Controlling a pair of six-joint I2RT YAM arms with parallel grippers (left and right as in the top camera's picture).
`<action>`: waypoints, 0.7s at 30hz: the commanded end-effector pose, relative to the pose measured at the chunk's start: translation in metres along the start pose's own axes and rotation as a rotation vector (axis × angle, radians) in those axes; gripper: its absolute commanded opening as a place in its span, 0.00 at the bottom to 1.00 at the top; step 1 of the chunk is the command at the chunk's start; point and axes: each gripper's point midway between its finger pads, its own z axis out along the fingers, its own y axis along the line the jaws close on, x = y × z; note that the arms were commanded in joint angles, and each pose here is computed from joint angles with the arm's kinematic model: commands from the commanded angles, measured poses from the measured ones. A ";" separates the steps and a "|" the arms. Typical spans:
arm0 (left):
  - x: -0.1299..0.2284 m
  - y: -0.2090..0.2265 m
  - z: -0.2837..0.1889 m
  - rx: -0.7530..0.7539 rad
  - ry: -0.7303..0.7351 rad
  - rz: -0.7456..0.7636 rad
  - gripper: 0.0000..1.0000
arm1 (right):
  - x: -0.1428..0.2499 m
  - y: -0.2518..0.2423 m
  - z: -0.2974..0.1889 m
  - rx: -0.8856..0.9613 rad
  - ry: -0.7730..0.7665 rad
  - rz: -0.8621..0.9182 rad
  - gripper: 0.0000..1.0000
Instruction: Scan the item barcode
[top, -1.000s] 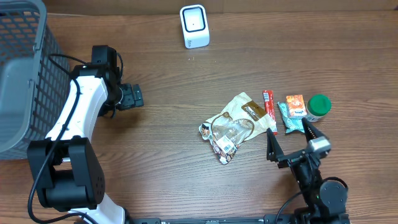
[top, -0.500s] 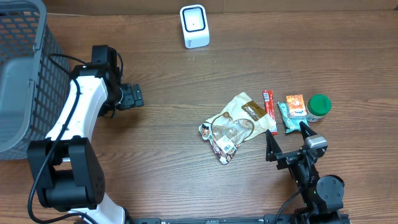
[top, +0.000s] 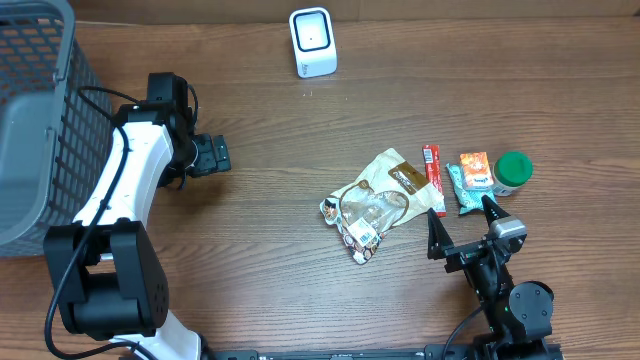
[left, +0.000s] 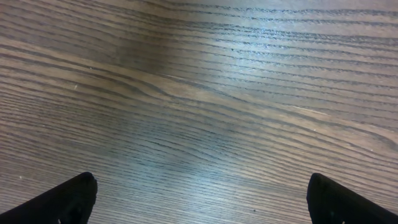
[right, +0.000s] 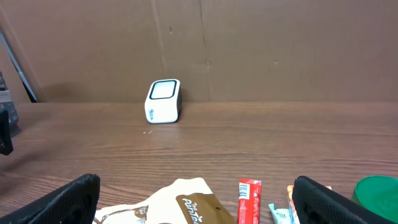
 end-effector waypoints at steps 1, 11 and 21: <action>-0.004 -0.001 -0.001 -0.004 -0.009 0.006 1.00 | 0.001 -0.003 0.000 0.015 -0.006 0.003 1.00; -0.008 -0.008 -0.028 0.017 -0.083 0.023 1.00 | 0.001 -0.003 0.000 0.015 -0.006 0.003 1.00; 0.003 -0.003 -0.203 0.143 -0.574 0.015 1.00 | 0.001 -0.003 0.000 0.015 -0.006 0.004 1.00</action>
